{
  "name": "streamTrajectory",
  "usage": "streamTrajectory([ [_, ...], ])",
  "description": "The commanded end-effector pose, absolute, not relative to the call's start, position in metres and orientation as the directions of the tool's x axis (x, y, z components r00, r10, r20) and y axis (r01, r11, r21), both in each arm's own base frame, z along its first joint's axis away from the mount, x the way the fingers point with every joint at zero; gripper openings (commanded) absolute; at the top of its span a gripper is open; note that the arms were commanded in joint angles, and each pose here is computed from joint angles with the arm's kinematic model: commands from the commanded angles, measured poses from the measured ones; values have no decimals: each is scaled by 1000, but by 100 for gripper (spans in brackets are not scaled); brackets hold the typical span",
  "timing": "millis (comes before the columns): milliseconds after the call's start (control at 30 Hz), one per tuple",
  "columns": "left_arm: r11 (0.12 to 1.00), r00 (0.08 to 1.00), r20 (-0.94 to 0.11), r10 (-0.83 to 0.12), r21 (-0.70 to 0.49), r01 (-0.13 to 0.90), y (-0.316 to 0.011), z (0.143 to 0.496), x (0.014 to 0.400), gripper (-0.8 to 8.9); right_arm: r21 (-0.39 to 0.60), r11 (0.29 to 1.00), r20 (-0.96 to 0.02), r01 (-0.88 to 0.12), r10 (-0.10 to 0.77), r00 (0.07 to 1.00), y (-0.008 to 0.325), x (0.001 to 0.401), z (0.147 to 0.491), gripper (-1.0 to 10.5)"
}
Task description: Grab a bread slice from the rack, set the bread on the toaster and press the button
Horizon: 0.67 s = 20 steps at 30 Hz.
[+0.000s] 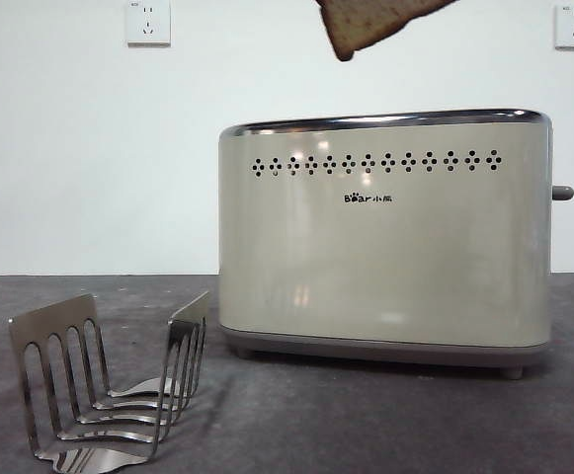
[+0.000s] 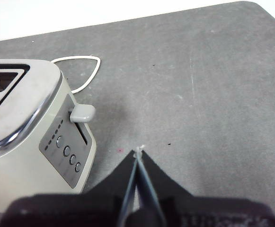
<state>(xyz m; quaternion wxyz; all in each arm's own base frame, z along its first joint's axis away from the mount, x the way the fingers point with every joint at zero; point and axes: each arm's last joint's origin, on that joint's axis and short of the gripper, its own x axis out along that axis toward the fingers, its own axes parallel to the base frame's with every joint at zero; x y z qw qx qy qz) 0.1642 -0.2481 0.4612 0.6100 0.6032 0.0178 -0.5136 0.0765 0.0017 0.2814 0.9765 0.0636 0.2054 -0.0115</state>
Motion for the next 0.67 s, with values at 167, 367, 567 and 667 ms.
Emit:
streamTrajectory([
  [167,-321,442,-713,-544,664,675,-263,444,181,-10,128,991,-391,35,18,920,2,76,284,-1],
  [367,-324,439,-746,-501,632,704,-263,434,194,-10,131,991,-391,30,24,920,2,76,284,-1],
  [567,-307,446,-744,-498,632,712,-260,433,201,-10,131,991,-391,30,24,920,2,76,284,-1],
  [667,-298,451,-731,-512,643,705,-261,434,202,-10,131,991,-391,30,24,920,2,76,284,-1],
])
